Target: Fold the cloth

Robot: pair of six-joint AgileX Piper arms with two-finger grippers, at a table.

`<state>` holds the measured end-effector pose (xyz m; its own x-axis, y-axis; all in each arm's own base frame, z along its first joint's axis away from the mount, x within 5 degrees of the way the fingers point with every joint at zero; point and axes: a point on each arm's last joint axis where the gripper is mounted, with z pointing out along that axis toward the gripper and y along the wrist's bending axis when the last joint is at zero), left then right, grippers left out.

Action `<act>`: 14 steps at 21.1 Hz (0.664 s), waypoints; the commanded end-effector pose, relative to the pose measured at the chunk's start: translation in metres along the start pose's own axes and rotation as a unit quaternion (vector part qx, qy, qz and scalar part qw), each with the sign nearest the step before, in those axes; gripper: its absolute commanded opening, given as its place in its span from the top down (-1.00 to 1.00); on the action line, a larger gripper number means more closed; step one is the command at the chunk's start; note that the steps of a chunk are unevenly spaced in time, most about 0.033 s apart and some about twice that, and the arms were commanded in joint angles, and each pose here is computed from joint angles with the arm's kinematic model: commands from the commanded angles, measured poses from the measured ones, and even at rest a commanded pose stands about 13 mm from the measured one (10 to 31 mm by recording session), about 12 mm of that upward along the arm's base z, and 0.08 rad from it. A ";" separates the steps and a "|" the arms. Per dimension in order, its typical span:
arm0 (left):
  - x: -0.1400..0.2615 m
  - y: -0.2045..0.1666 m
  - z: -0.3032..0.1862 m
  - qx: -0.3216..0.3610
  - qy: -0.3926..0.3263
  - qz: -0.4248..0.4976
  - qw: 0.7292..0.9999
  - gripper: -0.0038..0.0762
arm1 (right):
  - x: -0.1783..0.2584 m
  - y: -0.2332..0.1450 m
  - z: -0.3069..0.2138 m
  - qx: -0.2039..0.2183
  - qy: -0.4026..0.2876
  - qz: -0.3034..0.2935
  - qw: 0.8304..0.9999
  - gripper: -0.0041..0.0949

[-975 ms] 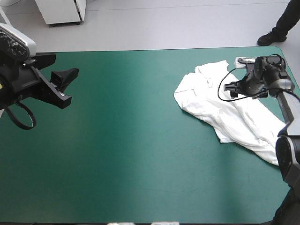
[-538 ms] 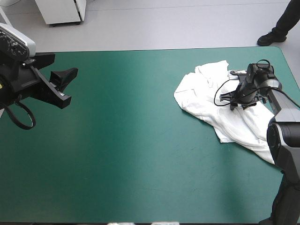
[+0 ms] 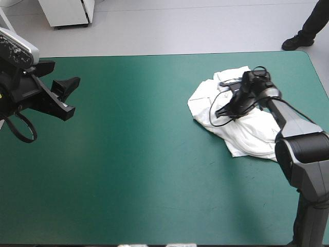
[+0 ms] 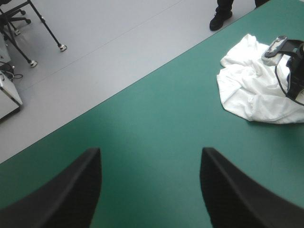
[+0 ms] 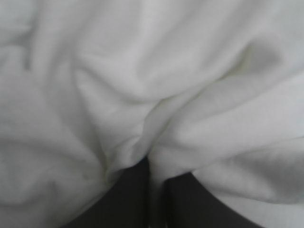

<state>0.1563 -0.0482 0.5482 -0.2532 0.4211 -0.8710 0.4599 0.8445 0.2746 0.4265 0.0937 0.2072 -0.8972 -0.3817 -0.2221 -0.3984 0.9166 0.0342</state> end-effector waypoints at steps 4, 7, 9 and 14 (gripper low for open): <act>-0.003 0.007 -0.025 -0.066 -0.033 -0.005 0.997 -0.22 | 0.004 0.169 0.005 -0.153 0.027 -0.106 0.982 0.93; -0.001 0.008 -0.034 -0.083 -0.037 -0.004 0.996 -0.22 | 0.015 0.216 0.002 -0.182 0.035 -0.145 0.972 0.93; -0.001 0.006 -0.043 -0.083 -0.047 -0.011 0.995 -0.22 | 0.022 0.256 -0.011 -0.222 0.028 -0.180 0.958 0.93; 0.000 0.005 -0.047 -0.084 -0.052 -0.014 0.995 -0.22 | 0.023 0.287 -0.029 -0.222 -0.001 -0.226 0.948 0.93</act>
<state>0.1249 -0.0286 0.5583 -0.2472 0.4047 -0.8804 0.3265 0.8903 0.3175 0.2938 0.3406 0.2140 -0.6405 -0.7225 -0.2602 -0.7620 0.5559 0.3321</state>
